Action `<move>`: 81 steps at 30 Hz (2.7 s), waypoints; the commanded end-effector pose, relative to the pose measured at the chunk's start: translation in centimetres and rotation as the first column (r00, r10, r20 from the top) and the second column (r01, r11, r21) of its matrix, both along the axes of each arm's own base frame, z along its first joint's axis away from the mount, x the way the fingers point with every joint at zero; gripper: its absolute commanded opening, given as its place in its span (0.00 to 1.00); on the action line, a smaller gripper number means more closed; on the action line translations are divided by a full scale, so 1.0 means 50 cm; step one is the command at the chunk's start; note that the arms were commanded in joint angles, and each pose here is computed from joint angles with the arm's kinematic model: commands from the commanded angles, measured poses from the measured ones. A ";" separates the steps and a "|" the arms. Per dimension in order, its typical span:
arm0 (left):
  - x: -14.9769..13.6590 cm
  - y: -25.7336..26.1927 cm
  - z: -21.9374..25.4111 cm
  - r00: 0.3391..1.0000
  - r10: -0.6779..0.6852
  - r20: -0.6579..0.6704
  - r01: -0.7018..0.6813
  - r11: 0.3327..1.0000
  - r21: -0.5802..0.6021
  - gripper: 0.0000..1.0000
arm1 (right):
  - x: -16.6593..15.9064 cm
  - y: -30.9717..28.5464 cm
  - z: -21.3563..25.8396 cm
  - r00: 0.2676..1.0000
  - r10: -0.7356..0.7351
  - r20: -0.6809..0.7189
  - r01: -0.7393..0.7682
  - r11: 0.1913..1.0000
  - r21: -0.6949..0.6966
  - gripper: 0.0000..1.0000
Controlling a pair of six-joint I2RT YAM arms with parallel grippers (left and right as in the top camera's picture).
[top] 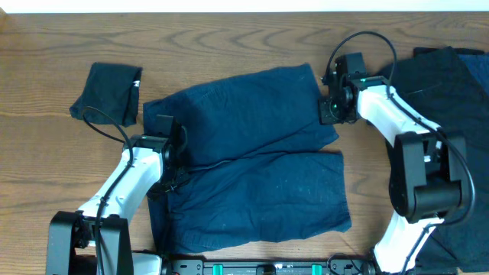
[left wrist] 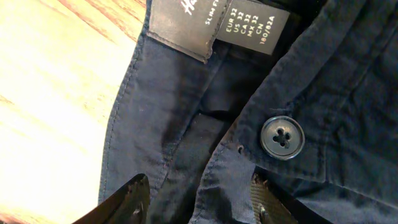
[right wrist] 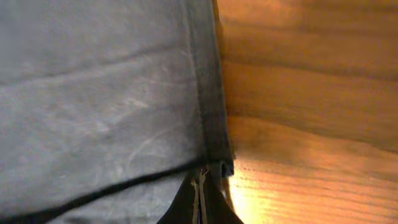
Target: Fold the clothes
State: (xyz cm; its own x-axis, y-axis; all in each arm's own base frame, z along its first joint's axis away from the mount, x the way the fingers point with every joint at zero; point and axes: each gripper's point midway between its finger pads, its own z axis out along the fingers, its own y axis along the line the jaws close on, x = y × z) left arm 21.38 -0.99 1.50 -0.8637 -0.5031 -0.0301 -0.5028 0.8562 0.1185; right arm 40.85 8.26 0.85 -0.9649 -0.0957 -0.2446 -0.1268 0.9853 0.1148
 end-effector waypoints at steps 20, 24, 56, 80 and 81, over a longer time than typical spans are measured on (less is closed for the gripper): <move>0.135 -0.045 0.151 0.977 -0.144 0.155 0.159 0.984 -0.087 0.06 | -0.008 0.010 0.125 0.999 -0.046 0.003 0.044 0.977 0.209 0.06; 0.130 -0.045 0.121 0.981 -0.141 0.136 0.154 0.984 -0.087 0.06 | -0.041 0.073 0.201 1.000 0.006 0.011 -0.009 0.940 0.340 0.01; 0.105 -0.041 -0.065 0.984 -0.124 -0.124 0.114 0.990 -0.086 0.06 | -0.256 0.141 -0.024 0.979 0.022 -0.201 -0.012 0.999 0.052 0.01; 0.276 -0.057 -0.080 0.969 -0.127 0.213 0.144 0.987 -0.068 0.06 | -0.163 0.097 -0.064 0.993 -0.115 -0.001 0.114 0.990 -0.080 0.02; 0.282 -0.058 -0.080 0.966 -0.126 0.225 0.144 0.987 -0.068 0.06 | -0.158 0.097 -0.071 0.993 -0.117 0.005 0.117 0.990 -0.083 0.04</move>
State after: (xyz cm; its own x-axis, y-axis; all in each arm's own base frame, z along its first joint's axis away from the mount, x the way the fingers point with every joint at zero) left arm 36.37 -3.81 -0.24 -0.8873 -0.3947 -0.2384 -0.3884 0.9184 -0.0749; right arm 33.29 14.13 -0.38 -0.9633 -0.0099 -0.2684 -0.0376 0.9945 0.0980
